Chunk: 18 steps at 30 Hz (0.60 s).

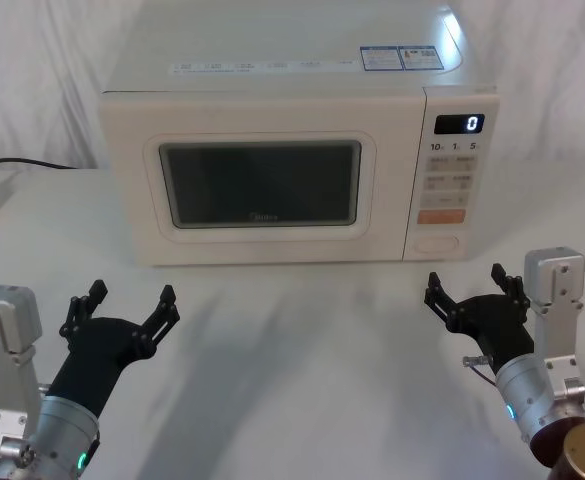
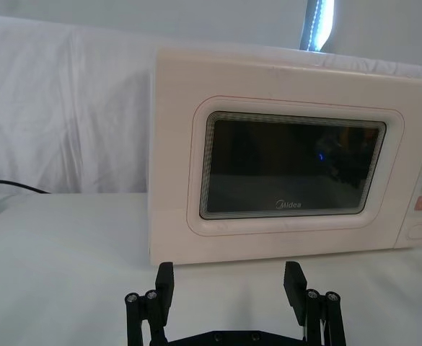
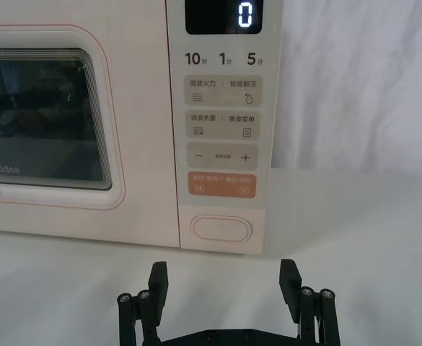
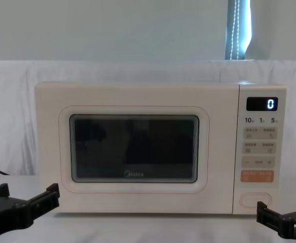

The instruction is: Press the button to open the microwave door with one hand; close the microwave door with the other hand.

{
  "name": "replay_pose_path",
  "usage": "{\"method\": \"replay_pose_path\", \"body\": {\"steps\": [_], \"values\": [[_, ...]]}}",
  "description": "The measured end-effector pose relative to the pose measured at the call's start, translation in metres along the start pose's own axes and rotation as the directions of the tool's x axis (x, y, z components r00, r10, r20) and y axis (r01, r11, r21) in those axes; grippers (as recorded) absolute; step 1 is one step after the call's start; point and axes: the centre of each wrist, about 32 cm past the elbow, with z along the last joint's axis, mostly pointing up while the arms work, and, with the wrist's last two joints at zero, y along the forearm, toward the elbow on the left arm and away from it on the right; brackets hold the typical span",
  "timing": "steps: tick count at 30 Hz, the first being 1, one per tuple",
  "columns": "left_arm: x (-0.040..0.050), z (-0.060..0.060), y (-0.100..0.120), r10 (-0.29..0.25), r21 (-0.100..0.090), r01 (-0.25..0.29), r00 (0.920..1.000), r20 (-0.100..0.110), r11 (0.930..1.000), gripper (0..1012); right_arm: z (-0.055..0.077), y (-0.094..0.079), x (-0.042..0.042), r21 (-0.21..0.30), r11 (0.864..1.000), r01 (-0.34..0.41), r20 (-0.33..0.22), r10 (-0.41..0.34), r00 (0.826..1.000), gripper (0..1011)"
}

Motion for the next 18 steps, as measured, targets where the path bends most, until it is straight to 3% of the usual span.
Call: {"method": "replay_pose_path", "body": {"steps": [18], "values": [[0.0, 0.0, 0.0, 0.0, 0.0, 0.0, 1.0, 0.0, 1.0, 1001, 0.0, 0.0, 0.0, 0.0, 1.0, 0.0, 0.0, 0.0, 1.0, 1002]]}}
